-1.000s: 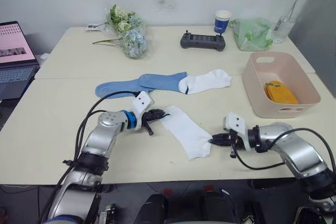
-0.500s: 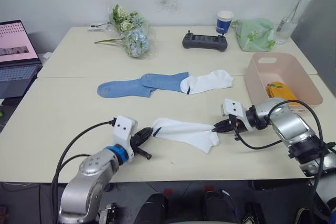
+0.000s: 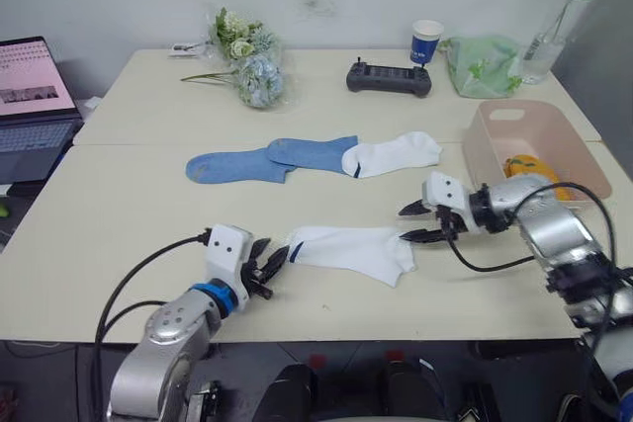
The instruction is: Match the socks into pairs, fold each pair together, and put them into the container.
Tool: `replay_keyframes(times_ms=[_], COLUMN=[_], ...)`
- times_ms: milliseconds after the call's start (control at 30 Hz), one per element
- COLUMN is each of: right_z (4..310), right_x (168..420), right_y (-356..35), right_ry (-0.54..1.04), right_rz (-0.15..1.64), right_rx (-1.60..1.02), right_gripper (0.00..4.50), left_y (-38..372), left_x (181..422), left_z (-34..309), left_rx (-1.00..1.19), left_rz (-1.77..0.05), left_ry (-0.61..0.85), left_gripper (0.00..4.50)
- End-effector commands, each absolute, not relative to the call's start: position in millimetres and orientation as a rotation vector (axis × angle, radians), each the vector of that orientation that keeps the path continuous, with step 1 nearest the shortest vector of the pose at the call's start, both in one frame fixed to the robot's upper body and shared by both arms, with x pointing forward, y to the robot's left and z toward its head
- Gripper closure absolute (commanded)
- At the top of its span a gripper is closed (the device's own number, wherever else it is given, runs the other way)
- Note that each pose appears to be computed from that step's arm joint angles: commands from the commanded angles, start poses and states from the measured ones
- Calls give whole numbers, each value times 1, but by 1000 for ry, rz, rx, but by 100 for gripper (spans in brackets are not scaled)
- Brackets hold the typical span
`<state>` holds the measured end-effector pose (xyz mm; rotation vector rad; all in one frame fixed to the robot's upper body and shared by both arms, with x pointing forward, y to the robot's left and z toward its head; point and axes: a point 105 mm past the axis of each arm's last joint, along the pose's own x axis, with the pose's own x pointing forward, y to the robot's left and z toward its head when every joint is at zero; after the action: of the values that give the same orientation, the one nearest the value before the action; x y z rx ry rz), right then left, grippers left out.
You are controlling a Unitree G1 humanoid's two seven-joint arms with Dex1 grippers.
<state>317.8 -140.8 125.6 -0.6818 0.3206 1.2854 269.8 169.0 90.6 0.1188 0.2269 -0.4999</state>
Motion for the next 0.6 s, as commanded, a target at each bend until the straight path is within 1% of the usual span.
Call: replay_keyframes(times_ms=[33,133,167,300,400,467,600], right_z=[138,125,124,105,94,92,84], right_x=[296,270,267,253,247,248,246], right_y=[-133,-129,-128,-119,-113,-108,-105], right_ry=[260,297,301,298,271,225,209], right_rz=[1318,1365,1367,1360,1367,1370,1399], right_rx=[-652,-634,-634,-648,-700,-718,-787], right_gripper=[197,197,197,197,197,197,197], left_y=[179,173,174,167,157,152,148], left_x=[275,268,267,264,268,268,272], left_z=[117,113,111,97,92,88,82], left_rx=[276,438,458,625,713,750,765], left_rz=[-607,-818,-843,-1041,-1130,-1178,-1205], left_ry=[111,104,103,100,55,34,26], left_gripper=[131,131,131,131,131,131,131])
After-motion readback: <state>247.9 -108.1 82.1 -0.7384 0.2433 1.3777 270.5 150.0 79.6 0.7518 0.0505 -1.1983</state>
